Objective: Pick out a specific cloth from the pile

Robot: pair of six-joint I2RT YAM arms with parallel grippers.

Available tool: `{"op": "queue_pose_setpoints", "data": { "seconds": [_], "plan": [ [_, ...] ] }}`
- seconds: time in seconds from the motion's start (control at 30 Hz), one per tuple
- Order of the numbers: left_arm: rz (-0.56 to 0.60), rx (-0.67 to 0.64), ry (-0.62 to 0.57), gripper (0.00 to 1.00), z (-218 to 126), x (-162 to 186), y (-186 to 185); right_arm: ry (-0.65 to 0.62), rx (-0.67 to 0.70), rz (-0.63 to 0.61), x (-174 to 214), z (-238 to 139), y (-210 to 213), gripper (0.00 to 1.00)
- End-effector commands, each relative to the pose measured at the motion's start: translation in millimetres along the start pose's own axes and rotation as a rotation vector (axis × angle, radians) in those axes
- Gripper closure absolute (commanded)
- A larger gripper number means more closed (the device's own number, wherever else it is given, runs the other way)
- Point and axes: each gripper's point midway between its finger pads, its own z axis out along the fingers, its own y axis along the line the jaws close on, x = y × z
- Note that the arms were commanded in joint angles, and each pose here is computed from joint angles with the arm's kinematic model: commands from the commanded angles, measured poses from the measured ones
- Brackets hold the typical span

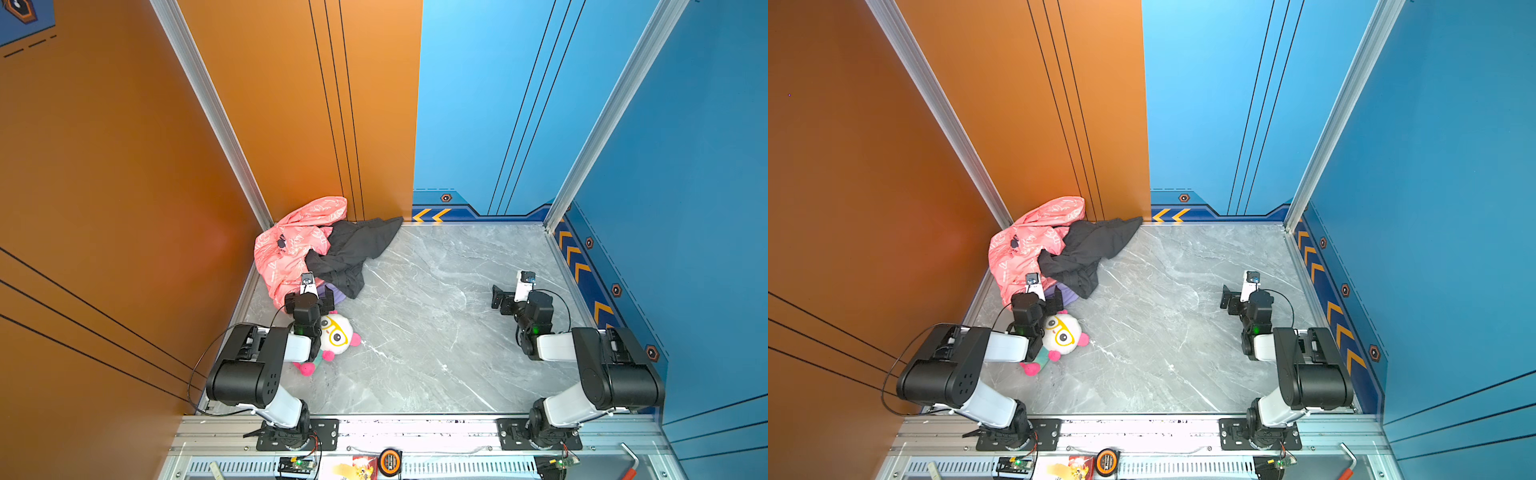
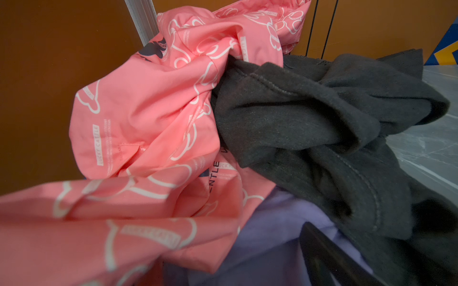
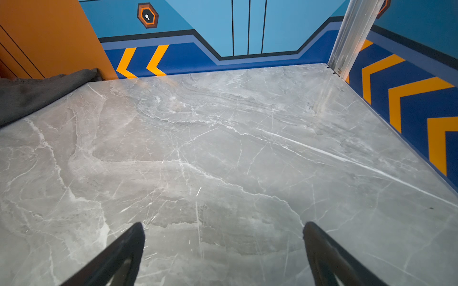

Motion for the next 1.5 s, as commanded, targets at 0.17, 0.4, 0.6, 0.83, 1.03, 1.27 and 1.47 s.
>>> {"op": "queue_pose_setpoints", "data": {
  "seconds": [0.17,0.4,0.6,0.83,1.03,1.27,1.47],
  "plan": [
    [-0.022,0.025,0.003,0.02,5,-2,2,-0.014,0.005,-0.015,-6,3,1,0.00],
    [-0.026,-0.026,-0.026,0.02,-7,-13,8,0.035,-0.050,-0.101,-28,-5,23,0.00],
    [-0.049,-0.216,-0.074,0.02,-37,-60,36,0.010,-0.060,-0.140,-64,-26,39,0.00],
    [-0.277,-0.196,0.037,0.02,-74,-115,56,0.002,-0.078,-0.139,-102,-40,54,0.00],
    [-0.510,-0.151,0.272,0.01,-79,-101,73,0.022,-0.120,-0.161,-119,-40,76,0.00],
    [-0.717,-0.018,0.464,0.11,-76,-71,29,0.044,-0.176,-0.145,-114,-34,99,0.00],
    [-0.561,-0.022,0.599,0.17,-68,-45,-9,0.073,-0.210,-0.144,-106,-25,112,0.00]
  ]
}}
